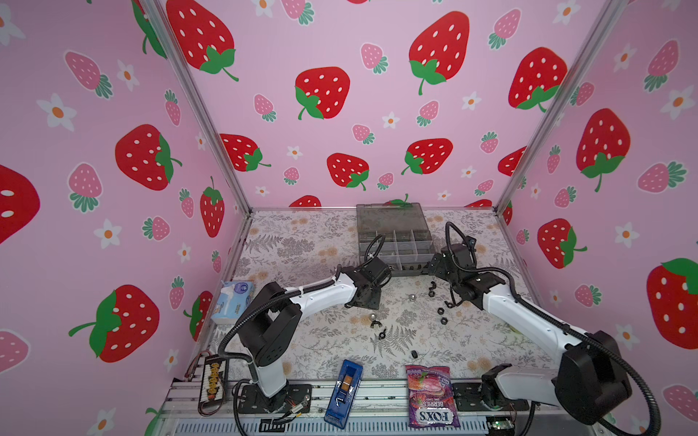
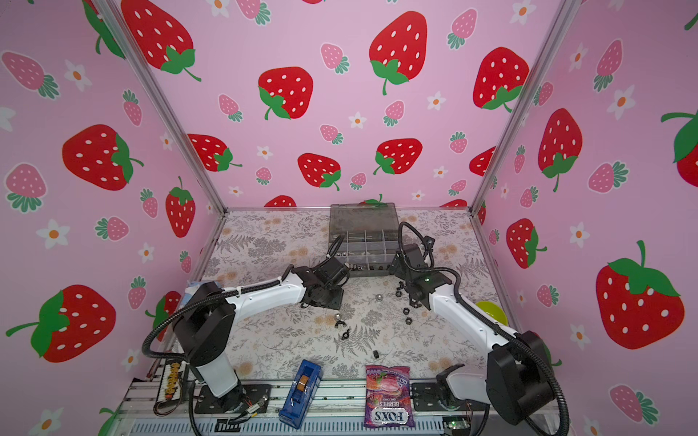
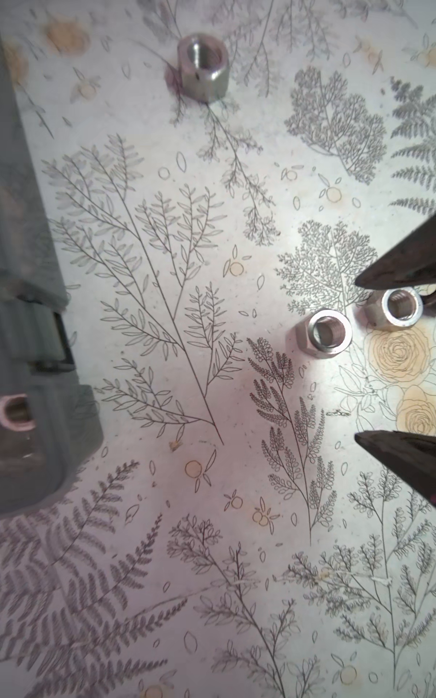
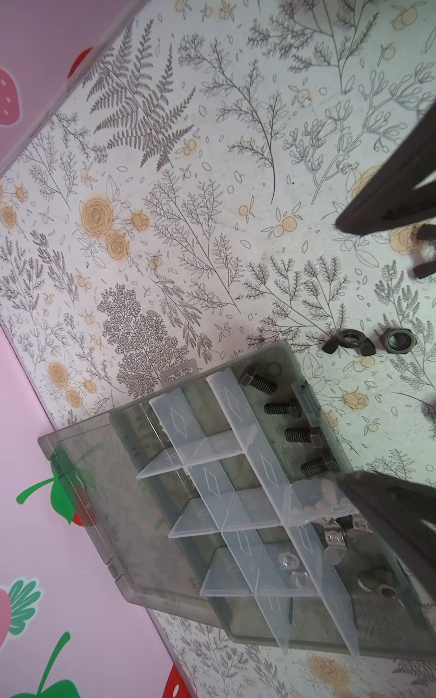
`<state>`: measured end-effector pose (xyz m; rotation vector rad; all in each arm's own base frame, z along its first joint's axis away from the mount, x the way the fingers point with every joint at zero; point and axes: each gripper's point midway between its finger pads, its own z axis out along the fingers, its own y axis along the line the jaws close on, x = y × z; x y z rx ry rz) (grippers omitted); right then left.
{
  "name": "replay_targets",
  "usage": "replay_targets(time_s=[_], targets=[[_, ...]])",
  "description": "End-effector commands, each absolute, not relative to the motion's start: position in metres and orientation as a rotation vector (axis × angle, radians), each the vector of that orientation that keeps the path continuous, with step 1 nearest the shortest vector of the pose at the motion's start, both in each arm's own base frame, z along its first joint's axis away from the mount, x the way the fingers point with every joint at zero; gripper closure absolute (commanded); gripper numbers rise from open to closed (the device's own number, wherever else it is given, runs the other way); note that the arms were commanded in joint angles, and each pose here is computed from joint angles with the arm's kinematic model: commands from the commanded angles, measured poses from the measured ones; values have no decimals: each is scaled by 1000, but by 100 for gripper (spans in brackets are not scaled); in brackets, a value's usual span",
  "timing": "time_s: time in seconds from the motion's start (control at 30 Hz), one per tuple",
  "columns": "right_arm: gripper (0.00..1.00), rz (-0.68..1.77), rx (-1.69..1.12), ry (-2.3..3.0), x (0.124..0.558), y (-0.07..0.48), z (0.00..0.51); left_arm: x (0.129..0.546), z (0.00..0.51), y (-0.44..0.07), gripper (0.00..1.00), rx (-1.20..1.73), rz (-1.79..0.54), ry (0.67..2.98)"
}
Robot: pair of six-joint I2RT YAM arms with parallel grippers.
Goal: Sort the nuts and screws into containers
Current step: 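Lower and close the left gripper on the silver hex nut, then lift the silver hex nut off the table with the left gripper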
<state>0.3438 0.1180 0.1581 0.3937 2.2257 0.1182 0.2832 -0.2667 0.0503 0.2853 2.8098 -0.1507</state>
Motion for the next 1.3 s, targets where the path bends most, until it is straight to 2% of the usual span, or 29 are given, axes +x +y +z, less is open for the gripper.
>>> replay_targets(time_s=[0.0,0.23,0.7,0.93,1.27], targets=[[0,104,427,2231,342,113,153,283,43,-273,42,295,-152,2831],[0,91,427,2229,341,110,153,279,31,-273,48,303,-144,2867],[0,87,430,2232,343,111,152,279,15,-274,53,336,-94,2899],[0,87,430,2235,344,112,151,278,13,-272,63,347,-73,2905],[0,80,434,2232,342,109,153,284,9,-276,63,406,-50,2893]])
